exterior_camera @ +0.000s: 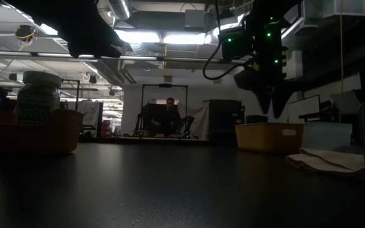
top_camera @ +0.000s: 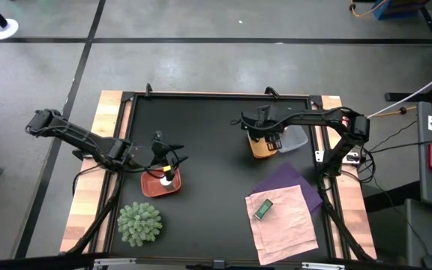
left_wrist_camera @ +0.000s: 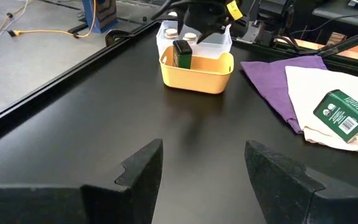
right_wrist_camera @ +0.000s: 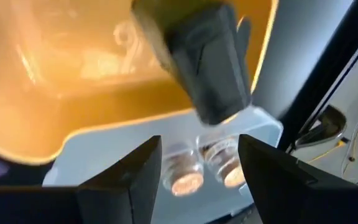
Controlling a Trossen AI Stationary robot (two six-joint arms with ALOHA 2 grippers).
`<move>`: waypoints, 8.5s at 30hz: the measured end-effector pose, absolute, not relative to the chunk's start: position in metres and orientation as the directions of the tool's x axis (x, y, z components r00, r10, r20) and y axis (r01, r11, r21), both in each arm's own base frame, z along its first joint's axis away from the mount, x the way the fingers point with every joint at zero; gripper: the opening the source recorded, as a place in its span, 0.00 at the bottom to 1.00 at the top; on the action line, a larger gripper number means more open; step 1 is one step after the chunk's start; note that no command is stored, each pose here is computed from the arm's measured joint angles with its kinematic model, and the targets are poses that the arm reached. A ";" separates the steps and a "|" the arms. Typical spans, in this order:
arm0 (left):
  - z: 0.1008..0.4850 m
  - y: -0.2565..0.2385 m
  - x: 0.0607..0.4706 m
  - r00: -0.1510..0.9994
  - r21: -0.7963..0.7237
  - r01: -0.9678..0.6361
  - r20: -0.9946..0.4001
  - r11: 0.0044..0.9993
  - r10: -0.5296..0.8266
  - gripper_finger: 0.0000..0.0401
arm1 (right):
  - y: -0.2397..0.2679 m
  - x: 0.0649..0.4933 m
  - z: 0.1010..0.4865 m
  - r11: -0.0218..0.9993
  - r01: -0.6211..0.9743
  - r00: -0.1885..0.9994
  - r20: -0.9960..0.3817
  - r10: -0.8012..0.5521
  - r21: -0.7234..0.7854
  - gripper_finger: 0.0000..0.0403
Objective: Sort spices by type
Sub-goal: Put the green seasoning can into the yellow bin
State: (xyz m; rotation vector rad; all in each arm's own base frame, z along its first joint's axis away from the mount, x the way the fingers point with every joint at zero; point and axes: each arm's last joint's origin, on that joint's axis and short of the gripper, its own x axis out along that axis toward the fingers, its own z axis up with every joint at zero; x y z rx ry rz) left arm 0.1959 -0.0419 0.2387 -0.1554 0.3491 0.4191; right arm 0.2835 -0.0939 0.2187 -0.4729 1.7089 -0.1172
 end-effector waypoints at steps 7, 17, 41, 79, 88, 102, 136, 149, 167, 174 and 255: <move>0.239 -0.042 0.196 0.855 -0.076 -0.424 -0.363 0.903 0.371 0.53 | -0.091 0.275 0.229 0.915 -0.241 -0.124 -0.925 -0.359 -0.323 0.53; 0.238 -0.042 0.196 0.852 -0.073 -0.425 -0.368 0.902 0.371 0.53 | -0.077 0.246 0.274 0.971 -0.047 0.054 -0.971 -0.233 -0.235 0.53; 0.237 -0.042 0.195 0.847 -0.074 -0.430 -0.378 0.900 0.373 0.53 | 0.040 0.185 0.198 0.955 -0.226 0.426 -0.863 0.272 0.189 0.53; 0.237 -0.042 0.195 0.847 -0.145 -0.452 -0.378 0.880 0.373 0.53 | 0.079 0.172 0.153 0.909 -0.383 0.580 -0.723 0.376 0.166 0.53; 0.237 -0.042 0.195 0.847 -0.145 -0.452 -0.378 0.880 0.373 0.53 | 0.079 0.172 0.153 0.909 -0.383 0.580 -0.723 0.376 0.166 0.53; 0.237 -0.042 0.195 0.847 -0.173 -0.461 -0.378 0.870 0.373 0.53 | 0.081 0.177 0.149 0.903 -0.401 0.584 -0.717 0.380 0.153 0.54; 0.237 -0.042 0.195 0.847 -0.177 -0.462 -0.379 0.869 0.373 0.53 | 0.085 0.182 0.145 0.862 -0.482 0.559 -0.703 0.439 0.155 0.71; 0.237 -0.042 0.195 0.847 -0.174 -0.461 -0.379 0.870 0.373 0.53 | 0.089 0.186 0.139 0.826 -0.541 0.535 -0.694 0.483 0.158 0.71; 0.237 -0.042 0.195 0.847 -0.164 -0.458 -0.379 0.874 0.373 0.53 | 0.089 0.188 0.141 0.820 -0.562 0.563 -0.677 0.474 0.108 0.64; 0.237 -0.042 0.195 0.847 -0.165 -0.459 -0.379 0.873 0.373 0.53 | 0.089 0.188 0.141 0.819 -0.563 0.562 -0.677 0.475 0.107 0.53; 0.237 -0.042 0.195 0.847 -0.128 -0.448 -0.378 0.885 0.374 0.53 | 0.086 0.195 0.207 0.855 -0.516 0.462 -0.857 0.228 -0.051 0.35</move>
